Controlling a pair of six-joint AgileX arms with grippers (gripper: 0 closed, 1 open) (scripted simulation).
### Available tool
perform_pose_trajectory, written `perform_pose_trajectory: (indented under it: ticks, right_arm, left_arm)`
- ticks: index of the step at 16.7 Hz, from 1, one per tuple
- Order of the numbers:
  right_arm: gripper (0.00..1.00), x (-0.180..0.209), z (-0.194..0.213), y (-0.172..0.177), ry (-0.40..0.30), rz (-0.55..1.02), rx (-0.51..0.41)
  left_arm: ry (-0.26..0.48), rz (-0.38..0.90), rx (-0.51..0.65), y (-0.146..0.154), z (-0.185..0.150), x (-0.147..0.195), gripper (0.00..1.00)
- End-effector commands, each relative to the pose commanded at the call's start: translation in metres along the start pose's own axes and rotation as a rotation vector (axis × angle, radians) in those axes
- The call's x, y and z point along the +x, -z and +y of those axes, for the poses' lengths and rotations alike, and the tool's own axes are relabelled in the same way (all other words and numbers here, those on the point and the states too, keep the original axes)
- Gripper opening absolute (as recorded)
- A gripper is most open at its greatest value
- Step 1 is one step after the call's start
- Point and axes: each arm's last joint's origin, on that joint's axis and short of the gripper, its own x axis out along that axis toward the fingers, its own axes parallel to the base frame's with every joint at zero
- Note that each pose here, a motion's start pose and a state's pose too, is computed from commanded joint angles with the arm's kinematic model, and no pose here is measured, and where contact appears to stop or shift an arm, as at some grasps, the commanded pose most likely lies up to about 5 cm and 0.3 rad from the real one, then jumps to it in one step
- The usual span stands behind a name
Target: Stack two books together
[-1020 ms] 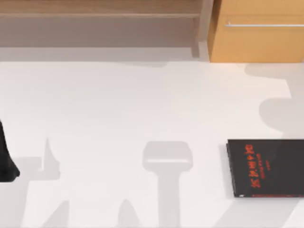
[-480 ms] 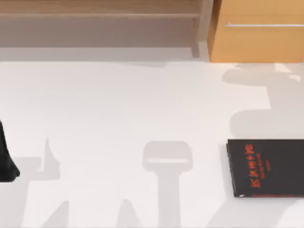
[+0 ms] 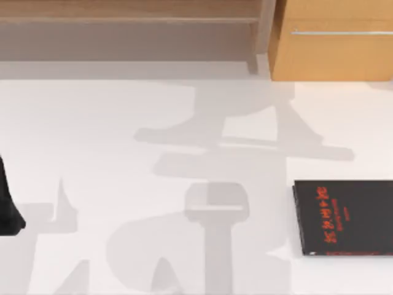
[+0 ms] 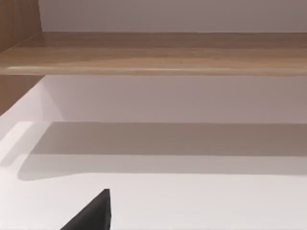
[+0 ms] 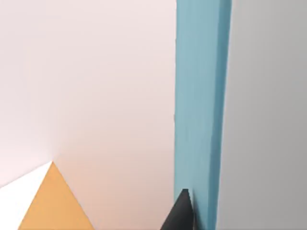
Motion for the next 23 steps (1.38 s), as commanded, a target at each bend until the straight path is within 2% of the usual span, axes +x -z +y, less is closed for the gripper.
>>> perform_pose_trajectory:
  ticks: [4,8,10,13,16,19,23]
  right_arm:
    - [0.00,-0.062,0.045,0.040,0.083,0.068,0.354]
    - [0.00,-0.140,0.078,0.113,0.175,0.237,0.742]
    - [0.00,-0.187,0.082,0.157,0.245,0.351,0.880]
    - [0.00,-0.254,0.069,0.209,0.357,0.482,0.974]
    - [0.00,-0.299,0.047,0.238,0.435,0.548,0.999]
    - [0.00,-0.321,0.032,0.251,0.474,0.578,0.999]
    - [0.00,-0.324,0.030,0.253,0.479,0.582,0.998]
  left_arm:
    - [0.000,0.000,0.000,0.000,0.000,0.000,1.00]
    - [0.000,0.000,0.000,0.000,0.000,0.000,1.00]
    - [0.000,0.000,0.000,0.000,0.000,0.000,1.00]
    - [0.000,0.000,0.000,0.000,0.000,0.000,1.00]
    - [0.000,0.000,0.000,0.000,0.000,0.000,1.00]
    - [0.000,0.000,0.000,0.000,0.000,0.000,1.00]
    - [0.000,0.000,0.000,0.000,0.000,0.000,1.00]
